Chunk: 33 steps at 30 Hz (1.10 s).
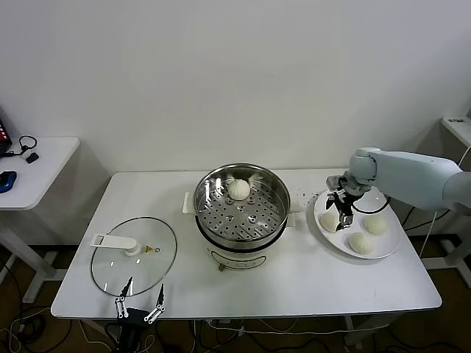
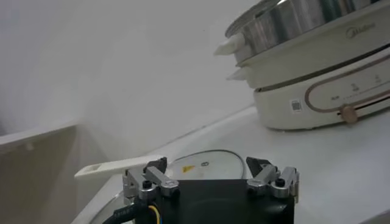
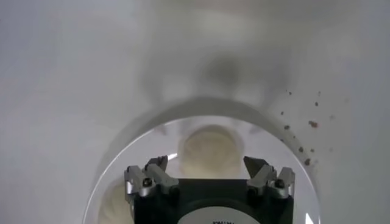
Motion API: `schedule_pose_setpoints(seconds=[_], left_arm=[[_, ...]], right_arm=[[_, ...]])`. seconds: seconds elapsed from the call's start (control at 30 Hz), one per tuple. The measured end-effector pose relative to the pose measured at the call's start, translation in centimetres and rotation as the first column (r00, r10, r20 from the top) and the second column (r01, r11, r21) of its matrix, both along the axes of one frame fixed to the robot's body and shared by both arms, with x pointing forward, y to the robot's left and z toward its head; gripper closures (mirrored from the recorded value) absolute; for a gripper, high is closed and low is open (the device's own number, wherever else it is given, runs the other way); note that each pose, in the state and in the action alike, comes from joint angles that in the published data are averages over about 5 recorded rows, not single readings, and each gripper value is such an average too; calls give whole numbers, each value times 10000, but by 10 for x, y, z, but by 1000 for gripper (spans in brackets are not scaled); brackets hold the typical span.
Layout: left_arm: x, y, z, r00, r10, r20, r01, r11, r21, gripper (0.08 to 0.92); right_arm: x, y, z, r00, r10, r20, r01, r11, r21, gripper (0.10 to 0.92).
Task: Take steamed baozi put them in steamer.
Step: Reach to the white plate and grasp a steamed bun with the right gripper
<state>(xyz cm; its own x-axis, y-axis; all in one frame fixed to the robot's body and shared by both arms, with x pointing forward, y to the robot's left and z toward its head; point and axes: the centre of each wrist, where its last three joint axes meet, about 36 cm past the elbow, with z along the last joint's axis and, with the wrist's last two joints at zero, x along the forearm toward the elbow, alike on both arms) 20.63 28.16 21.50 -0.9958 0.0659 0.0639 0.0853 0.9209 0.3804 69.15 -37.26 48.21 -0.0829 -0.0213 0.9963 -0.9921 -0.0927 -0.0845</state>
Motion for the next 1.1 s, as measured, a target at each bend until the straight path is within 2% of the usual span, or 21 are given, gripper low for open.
schedule_pose_setpoints(seconds=[0.4,0.87,1.1], left_arm=[[-1,1,-1,10000,-68,-41,68,9999,85,177],[-2,2,0,10000,-78,-26,79,9999,122,177],[-1,2,0,10000,-65,4,65,9999,136,177]], right_arm=[[5,-5,-11,9997,-235,121,235,9997,-41,203],[7,-6,-13,9998,-176,44,176,9998,11,373],[6,-10,-6,9999,-113,-25,113,9999,11,398]])
